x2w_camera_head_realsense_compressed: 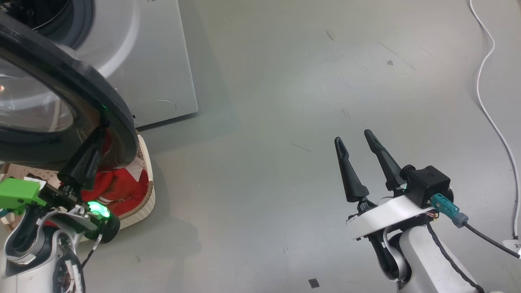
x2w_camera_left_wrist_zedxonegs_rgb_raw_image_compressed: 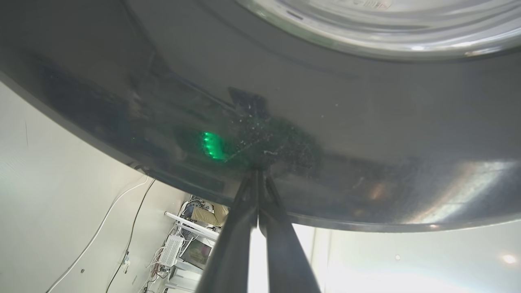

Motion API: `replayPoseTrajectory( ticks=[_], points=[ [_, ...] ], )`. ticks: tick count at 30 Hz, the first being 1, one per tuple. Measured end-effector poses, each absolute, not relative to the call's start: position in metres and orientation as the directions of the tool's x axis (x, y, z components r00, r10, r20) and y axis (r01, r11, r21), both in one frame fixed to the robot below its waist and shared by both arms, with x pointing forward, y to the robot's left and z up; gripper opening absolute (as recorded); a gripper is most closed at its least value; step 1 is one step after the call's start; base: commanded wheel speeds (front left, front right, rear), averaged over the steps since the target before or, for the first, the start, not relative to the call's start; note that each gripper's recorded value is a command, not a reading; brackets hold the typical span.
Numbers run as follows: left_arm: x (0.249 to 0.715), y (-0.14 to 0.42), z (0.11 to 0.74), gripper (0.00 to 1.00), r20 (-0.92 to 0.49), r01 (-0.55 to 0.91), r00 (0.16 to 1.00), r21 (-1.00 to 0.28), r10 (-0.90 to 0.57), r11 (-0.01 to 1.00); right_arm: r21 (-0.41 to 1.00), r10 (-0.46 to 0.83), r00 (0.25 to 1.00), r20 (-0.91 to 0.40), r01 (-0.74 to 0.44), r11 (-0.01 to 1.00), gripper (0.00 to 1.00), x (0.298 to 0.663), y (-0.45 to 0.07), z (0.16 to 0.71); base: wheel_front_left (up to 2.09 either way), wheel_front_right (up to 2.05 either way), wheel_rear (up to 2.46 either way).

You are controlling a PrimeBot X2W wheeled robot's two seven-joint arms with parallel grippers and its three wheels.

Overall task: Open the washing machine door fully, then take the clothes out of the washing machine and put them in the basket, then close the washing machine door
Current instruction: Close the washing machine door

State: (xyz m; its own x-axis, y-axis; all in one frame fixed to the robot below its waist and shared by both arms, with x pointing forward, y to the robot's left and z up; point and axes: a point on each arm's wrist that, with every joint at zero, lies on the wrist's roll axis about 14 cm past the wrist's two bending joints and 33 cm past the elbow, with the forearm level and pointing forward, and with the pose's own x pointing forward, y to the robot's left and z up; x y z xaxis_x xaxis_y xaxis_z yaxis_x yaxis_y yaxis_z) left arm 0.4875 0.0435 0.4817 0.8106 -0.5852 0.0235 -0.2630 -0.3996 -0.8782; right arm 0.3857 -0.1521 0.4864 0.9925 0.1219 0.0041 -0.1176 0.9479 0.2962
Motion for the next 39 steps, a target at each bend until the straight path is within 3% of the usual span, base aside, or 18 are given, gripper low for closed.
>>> replayPoseTrajectory(
  ticks=[10, 13, 17, 22, 27, 33, 39],
  points=[
    [0.479, 0.029, 0.481, 0.00, 0.027, -0.260, 0.791, -0.889, -0.611, -0.377, 0.296, 0.097, 0.995, 0.037, -0.104, 0.950, 1.00, 0.390, -0.160, 0.497, 0.00, 0.00, 0.00],
    [0.467, 0.018, 0.477, 0.00, -0.005, -0.241, 0.753, -0.933, -0.658, -0.268, 0.291, 0.108, 0.993, 0.049, -0.118, 0.949, 1.00, 0.393, -0.157, 0.500, 0.00, 0.00, 0.00],
    [0.440, 0.008, 0.459, 0.00, -0.102, -0.191, 0.675, -0.981, -0.731, -0.040, 0.289, 0.111, 0.992, 0.064, -0.125, 0.949, 1.00, 0.395, -0.158, 0.504, 0.00, 0.00, 0.00],
    [0.417, 0.026, 0.439, 0.00, -0.224, -0.100, 0.639, -0.973, -0.736, 0.210, 0.286, 0.126, 0.989, 0.078, -0.143, 0.948, 1.00, 0.397, -0.155, 0.508, 0.00, 0.00, 0.00],
    [0.423, 0.064, 0.442, 0.00, -0.280, 0.020, 0.724, -0.905, -0.631, 0.425, 0.276, 0.152, 0.984, 0.093, -0.172, 0.946, 1.00, 0.400, -0.149, 0.512, 0.00, 0.00, 0.00],
    [0.427, 0.107, 0.462, 0.00, -0.245, 0.110, 0.849, -0.783, -0.467, 0.612, 0.270, 0.201, 0.973, 0.109, -0.224, 0.936, 1.00, 0.400, -0.134, 0.516, 0.00, 0.00, 0.00],
    [0.426, 0.139, 0.492, 0.00, -0.117, 0.155, 0.941, -0.687, -0.319, 0.710, 0.265, 0.255, 0.958, 0.132, -0.282, 0.922, 1.00, 0.402, -0.117, 0.523, 0.00, 0.00, 0.00]
  ],
)
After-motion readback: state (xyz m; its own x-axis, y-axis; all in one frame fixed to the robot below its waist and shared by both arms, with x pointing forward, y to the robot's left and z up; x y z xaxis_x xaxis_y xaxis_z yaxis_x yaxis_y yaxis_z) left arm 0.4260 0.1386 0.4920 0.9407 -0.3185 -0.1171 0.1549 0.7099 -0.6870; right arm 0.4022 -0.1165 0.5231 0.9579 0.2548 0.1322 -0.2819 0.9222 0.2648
